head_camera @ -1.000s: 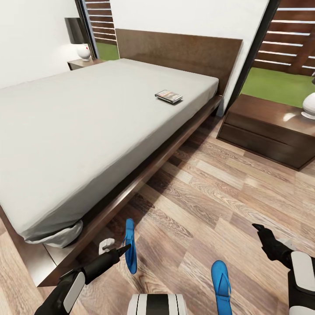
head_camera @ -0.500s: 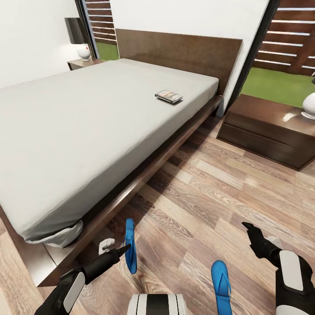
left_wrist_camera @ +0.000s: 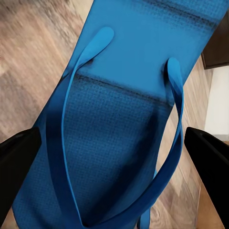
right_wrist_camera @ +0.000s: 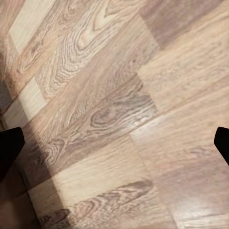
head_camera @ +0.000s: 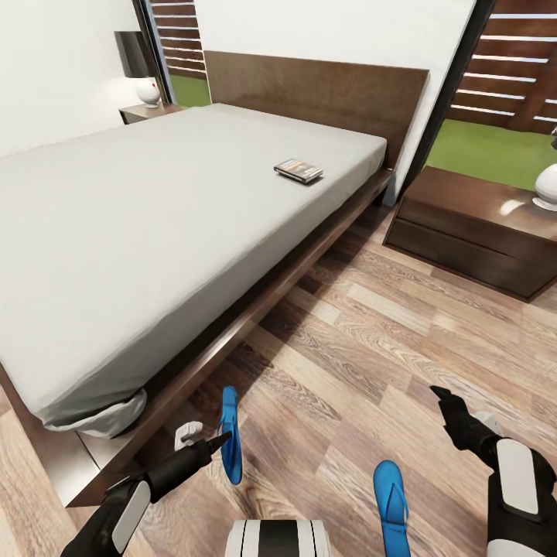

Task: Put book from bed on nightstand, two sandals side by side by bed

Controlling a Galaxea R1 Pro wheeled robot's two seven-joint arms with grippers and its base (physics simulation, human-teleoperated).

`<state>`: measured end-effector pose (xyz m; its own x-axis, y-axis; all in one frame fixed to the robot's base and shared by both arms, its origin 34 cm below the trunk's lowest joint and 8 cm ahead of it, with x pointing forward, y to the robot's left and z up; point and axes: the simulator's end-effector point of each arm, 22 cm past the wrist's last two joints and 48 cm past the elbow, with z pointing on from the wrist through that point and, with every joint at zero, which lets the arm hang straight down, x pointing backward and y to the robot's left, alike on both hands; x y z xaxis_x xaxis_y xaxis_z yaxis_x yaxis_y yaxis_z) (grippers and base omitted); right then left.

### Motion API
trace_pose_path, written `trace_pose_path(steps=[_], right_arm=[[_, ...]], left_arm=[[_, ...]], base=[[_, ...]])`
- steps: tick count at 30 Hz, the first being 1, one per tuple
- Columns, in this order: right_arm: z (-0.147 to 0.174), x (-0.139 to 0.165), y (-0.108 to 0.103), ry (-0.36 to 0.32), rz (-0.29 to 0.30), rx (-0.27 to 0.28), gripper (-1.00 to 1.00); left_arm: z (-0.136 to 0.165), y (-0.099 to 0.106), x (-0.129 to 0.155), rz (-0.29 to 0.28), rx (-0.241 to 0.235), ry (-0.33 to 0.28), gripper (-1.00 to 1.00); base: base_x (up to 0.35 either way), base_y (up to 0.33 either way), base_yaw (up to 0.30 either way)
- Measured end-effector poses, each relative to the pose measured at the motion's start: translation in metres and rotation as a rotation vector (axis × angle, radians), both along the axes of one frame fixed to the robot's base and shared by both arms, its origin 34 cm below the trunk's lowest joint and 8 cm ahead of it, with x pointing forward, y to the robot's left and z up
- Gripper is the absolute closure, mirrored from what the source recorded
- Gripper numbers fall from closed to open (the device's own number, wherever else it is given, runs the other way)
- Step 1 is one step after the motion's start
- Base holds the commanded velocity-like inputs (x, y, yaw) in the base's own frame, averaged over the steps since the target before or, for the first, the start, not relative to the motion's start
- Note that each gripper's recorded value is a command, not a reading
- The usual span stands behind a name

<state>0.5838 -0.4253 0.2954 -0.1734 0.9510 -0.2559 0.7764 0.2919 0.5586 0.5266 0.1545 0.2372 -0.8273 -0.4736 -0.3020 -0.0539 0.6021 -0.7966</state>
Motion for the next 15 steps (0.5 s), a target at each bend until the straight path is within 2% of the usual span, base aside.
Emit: trace_pose_path(steps=[2, 3, 4, 5, 7, 8, 11, 12, 14, 15], right_arm=[[0.002, 0.001, 0.000, -0.006, 0.000, 0.001, -1.00], [0.003, 0.004, 0.003, -0.027, -0.014, 0.027, -1.00], [0.003, 0.008, 0.011, -0.055, -0.034, 0.075, -1.00], [0.004, 0.014, 0.020, -0.095, -0.065, 0.146, -1.00], [0.007, 0.021, 0.031, -0.146, -0.106, 0.235, -1.00], [0.012, 0.028, 0.038, -0.204, -0.153, 0.323, -1.00], [0.025, 0.040, 0.043, -0.297, -0.234, 0.447, -1.00], [0.041, 0.052, 0.039, -0.401, -0.341, 0.564, -1.00], [0.047, 0.056, 0.035, -0.445, -0.396, 0.614, -1.00], [0.055, 0.061, 0.031, -0.492, -0.453, 0.671, -1.00]], left_arm=[[0.000, 0.000, 0.000, 0.000, 0.000, 0.000, 1.00], [0.000, 0.000, 0.000, 0.000, 0.000, 0.000, 1.00], [0.000, 0.000, 0.000, 0.000, 0.000, 0.000, 1.00], [0.000, 0.000, 0.000, 0.000, 0.000, 0.000, 1.00], [0.000, 0.000, 0.000, 0.000, 0.000, 0.000, 1.00], [0.000, 0.000, 0.000, 0.000, 0.000, 0.000, 1.00], [0.000, 0.000, 0.000, 0.000, 0.000, 0.000, 1.00], [0.000, 0.000, 0.000, 0.000, 0.000, 0.000, 1.00], [0.000, 0.000, 0.000, -0.001, 0.000, 0.000, 1.00], [0.000, 0.000, 0.000, -0.001, 0.000, 0.000, 1.00]], base=[[0.000, 0.000, 0.000], [0.000, 0.000, 0.000], [0.000, 0.000, 0.000], [0.000, 0.000, 0.000], [0.000, 0.000, 0.000], [0.000, 0.000, 0.000], [0.000, 0.000, 0.000], [0.000, 0.000, 0.000], [0.000, 0.000, 0.000], [0.000, 0.000, 0.000]])
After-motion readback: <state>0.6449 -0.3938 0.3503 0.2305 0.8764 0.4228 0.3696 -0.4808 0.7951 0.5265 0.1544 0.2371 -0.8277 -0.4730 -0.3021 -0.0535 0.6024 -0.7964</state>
